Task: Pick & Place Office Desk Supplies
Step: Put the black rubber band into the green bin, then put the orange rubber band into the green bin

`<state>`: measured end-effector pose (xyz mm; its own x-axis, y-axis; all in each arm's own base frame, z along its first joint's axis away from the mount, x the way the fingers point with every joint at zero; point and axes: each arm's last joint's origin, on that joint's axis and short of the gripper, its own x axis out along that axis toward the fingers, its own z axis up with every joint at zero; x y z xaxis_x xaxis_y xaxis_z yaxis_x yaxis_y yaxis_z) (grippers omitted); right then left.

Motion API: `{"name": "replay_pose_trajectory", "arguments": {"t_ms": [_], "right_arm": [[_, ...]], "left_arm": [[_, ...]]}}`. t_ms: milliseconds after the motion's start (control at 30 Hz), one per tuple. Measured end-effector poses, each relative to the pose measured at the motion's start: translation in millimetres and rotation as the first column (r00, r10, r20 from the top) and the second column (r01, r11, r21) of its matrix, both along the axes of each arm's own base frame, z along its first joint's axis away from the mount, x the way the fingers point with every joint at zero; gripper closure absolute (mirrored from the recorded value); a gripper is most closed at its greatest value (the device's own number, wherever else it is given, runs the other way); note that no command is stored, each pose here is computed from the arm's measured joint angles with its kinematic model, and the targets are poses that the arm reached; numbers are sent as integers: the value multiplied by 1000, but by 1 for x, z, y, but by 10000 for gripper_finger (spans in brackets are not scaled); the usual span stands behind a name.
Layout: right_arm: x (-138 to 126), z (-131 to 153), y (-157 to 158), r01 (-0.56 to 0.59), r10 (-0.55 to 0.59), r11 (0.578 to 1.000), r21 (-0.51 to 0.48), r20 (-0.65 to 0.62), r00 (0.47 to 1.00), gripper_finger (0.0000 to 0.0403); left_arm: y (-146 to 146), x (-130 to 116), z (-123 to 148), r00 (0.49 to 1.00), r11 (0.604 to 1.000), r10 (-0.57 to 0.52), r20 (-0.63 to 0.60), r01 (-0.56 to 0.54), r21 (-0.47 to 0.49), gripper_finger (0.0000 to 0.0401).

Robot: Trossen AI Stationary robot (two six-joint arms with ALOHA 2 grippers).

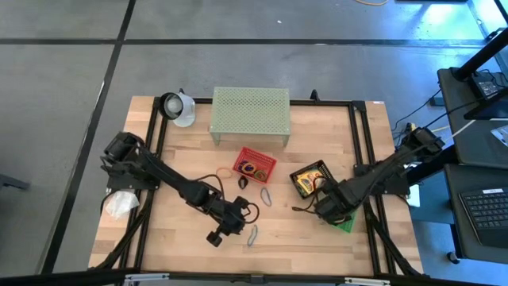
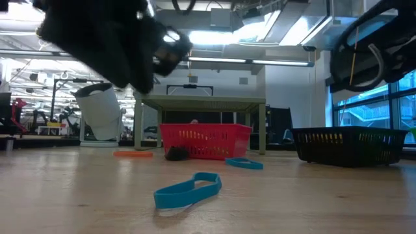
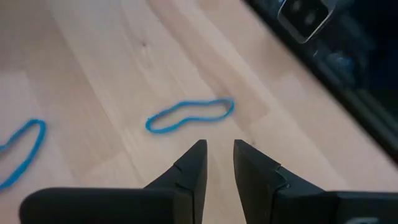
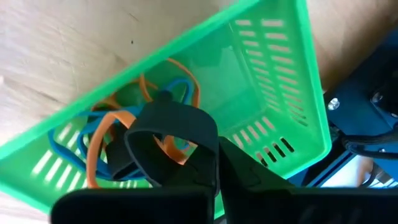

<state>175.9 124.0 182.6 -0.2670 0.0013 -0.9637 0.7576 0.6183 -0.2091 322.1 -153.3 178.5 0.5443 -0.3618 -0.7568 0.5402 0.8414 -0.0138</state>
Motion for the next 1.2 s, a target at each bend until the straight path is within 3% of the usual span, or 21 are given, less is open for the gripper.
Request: {"name": "replay_pose_trajectory", "arguments": {"t_ms": [200, 367, 567, 667, 800, 900, 1033, 1100, 1200], "right_arm": [[2, 0, -1, -22, 22, 999, 45, -9, 1000, 363], [2, 0, -1, -51, 52, 996, 72, -12, 999, 316], [3, 0, 1, -41, 43, 994, 104, -17, 999, 241], [3, 3, 3, -15, 18, 994, 110, -29, 999, 221], [4, 16, 8, -18, 19, 997, 81, -19, 1000, 220], [5, 32, 14, -23, 23, 998, 53, -6, 1000, 230], [7, 52, 24, -25, 25, 1000, 4, 65, 998, 246], [8, 59, 29, -30, 31, 999, -10, 112, 993, 252], [5, 61, 33, -33, 35, 999, -20, 121, 992, 260]], "left_arm": [[0, 4, -15, 1000, 999, -5, -24, 6, 44, 328], [-4, 9, -8, 999, 997, -46, 29, 45, 57, 328], [-12, 10, -2, 979, 977, -180, 95, 166, 137, 328], [-11, 9, -3, 985, 980, -159, 74, 148, 131, 328], [1, 11, -5, 999, 997, -41, 1, 41, 67, 328], [5, 12, -6, 999, 998, -30, -18, 31, 59, 328], [7, 6, -10, 999, 979, -32, -41, 40, 201, 328], [13, 5, -12, 998, 974, 13, -65, 2, 228, 328], [28, 10, -9, 983, 982, 150, -106, -136, 127, 328]]}}
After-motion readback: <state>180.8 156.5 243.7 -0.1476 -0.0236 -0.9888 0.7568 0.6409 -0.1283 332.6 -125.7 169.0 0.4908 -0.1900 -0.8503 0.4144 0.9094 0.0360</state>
